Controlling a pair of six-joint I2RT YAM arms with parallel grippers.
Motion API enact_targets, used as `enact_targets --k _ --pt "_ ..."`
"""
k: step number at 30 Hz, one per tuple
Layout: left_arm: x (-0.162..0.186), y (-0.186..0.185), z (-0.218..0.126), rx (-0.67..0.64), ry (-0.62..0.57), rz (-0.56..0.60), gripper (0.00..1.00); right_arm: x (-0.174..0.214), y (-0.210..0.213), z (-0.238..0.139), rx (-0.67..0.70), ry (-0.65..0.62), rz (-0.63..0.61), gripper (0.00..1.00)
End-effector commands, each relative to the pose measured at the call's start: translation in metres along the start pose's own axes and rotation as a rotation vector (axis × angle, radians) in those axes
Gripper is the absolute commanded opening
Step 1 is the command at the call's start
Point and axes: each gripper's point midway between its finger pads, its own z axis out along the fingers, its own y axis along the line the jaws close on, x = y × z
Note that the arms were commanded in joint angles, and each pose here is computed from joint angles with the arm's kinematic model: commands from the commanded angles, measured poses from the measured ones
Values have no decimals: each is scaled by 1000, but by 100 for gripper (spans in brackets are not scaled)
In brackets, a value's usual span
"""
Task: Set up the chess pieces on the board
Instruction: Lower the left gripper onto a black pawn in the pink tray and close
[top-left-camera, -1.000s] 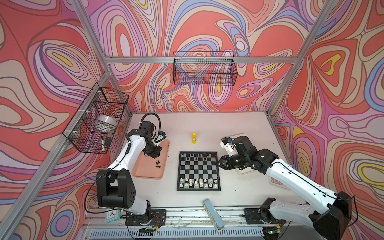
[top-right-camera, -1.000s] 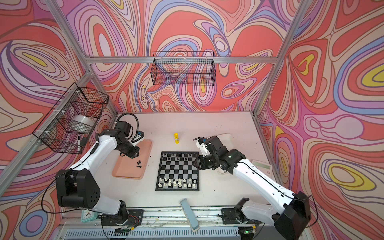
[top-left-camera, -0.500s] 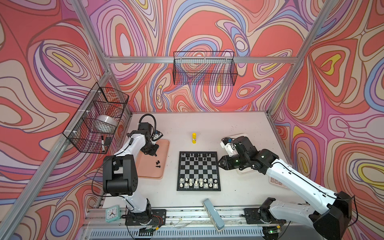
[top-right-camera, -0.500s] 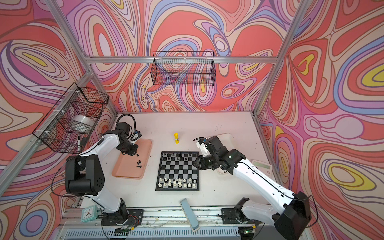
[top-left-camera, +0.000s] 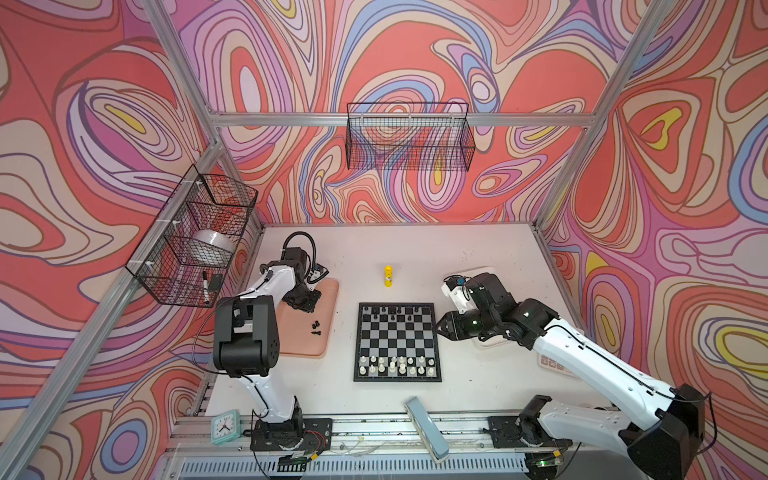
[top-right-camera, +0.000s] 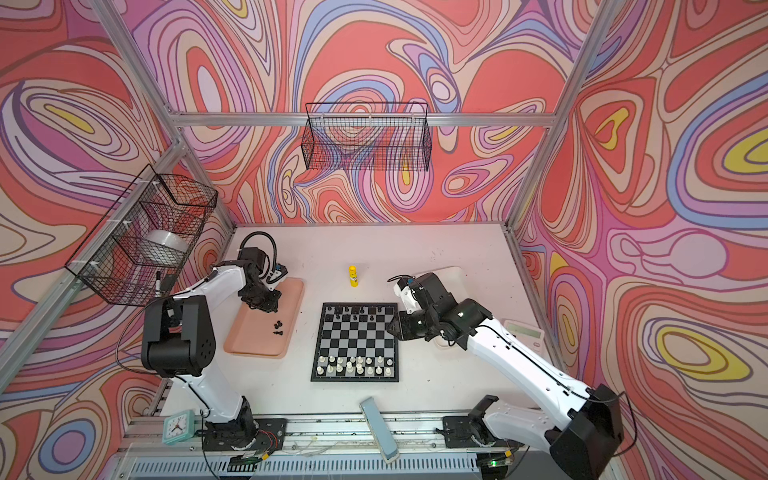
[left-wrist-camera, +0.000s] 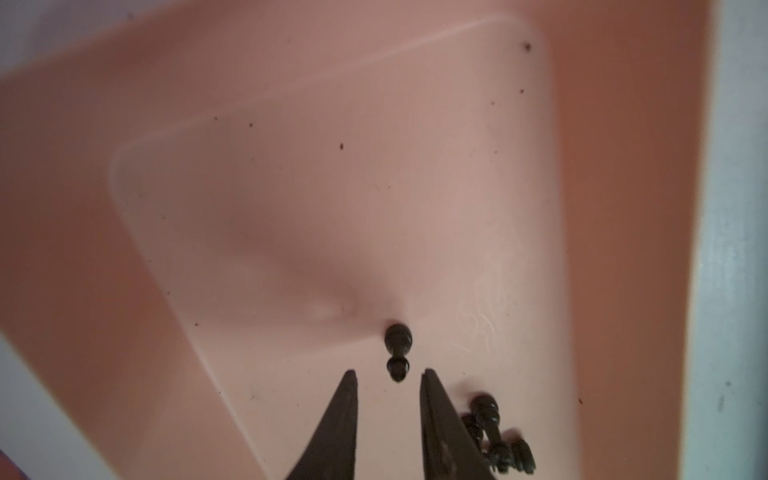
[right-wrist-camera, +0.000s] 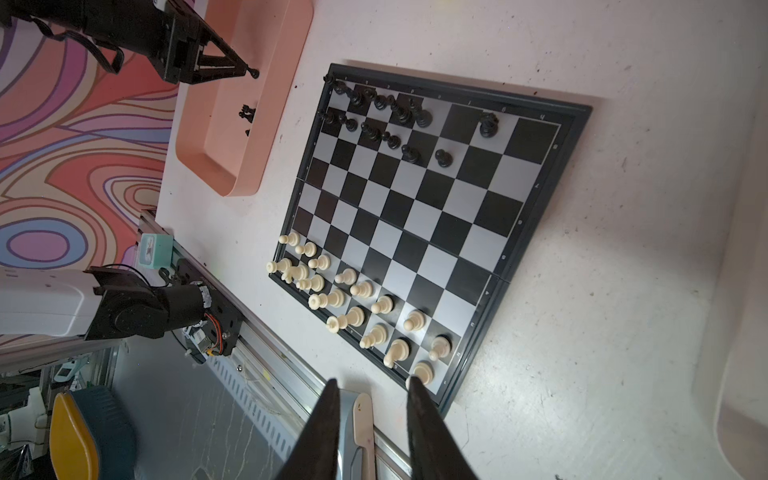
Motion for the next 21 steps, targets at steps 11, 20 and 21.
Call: enact_targets --k 11,20,21 --pt "-8 2 8 6 -5 -5 19 3 -6 -3 20 -12 7 28" --pt "-10 3 8 10 1 2 14 6 -9 -1 23 -5 13 28" --pt "-10 3 8 8 2 3 13 6 -8 -1 22 -6 12 28"
